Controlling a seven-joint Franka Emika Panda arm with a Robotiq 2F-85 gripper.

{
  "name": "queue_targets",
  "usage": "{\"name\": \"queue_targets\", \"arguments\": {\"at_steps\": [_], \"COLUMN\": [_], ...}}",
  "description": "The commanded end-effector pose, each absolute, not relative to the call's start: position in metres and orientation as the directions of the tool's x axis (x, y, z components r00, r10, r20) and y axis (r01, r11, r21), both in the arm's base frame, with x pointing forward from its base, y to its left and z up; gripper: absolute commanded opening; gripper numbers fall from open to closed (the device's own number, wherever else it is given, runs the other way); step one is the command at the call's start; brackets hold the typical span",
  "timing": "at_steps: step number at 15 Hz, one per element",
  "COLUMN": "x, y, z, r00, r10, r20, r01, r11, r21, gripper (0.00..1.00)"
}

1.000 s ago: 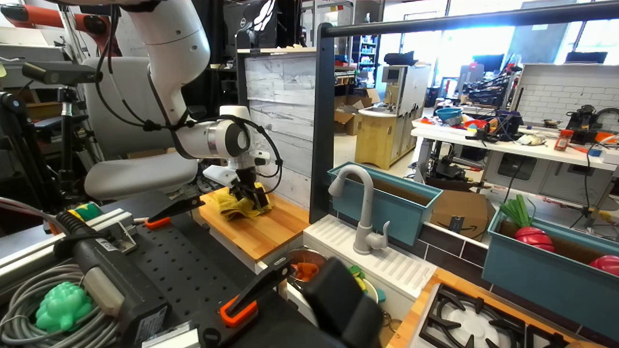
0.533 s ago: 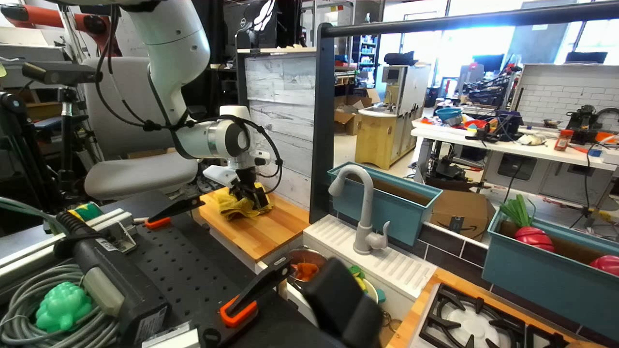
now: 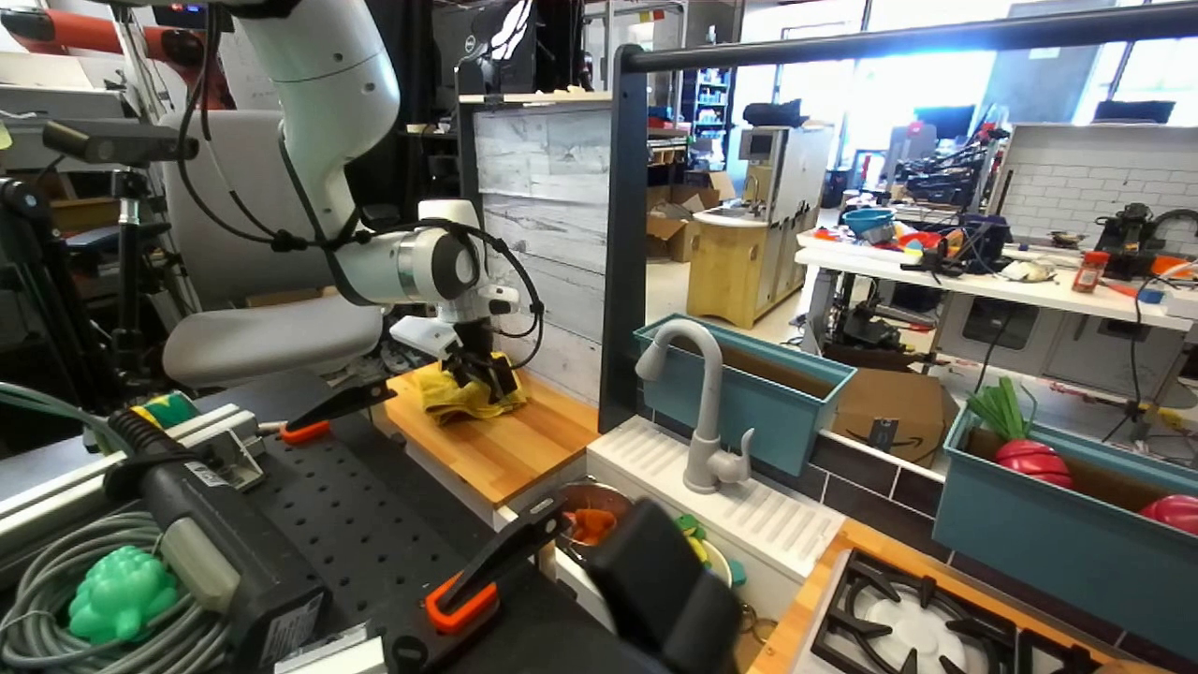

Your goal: Wipe the counter with the towel. Remove the things from the dishes in the sink and put them on the counter and the stove

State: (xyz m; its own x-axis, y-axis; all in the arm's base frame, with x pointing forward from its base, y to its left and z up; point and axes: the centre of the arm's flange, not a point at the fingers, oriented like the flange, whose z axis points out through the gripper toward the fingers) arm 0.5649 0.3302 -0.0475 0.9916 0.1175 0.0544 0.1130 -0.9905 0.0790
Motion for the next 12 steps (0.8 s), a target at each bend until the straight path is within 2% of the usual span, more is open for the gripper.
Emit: {"name": "queue_targets", "arguments": {"at_steps": [1,4,6,8,12], "x": [0.539,0.536,0.546,0.550,0.559], "y": [0.332,0.347,0.364,0.372,0.343], "z": [-0.004,0.002,-0.018,-0.042,-0.077], "r00": [0.979,0.971,0.967,0.963,0.971], "r10": [0.182,0.221,0.225,0.260,0.235], "r20": [0.089,0.093,0.121,0.074,0.050], "r01": [0.176,0.218,0.222,0.258,0.232], "r11": [-0.981,-0.975,-0.974,-0.966,-0.971], "r21": [0.078,0.041,0.037,0.031,0.050], "gripper": [1.00,1.00,1.00,1.00,1.00]}}
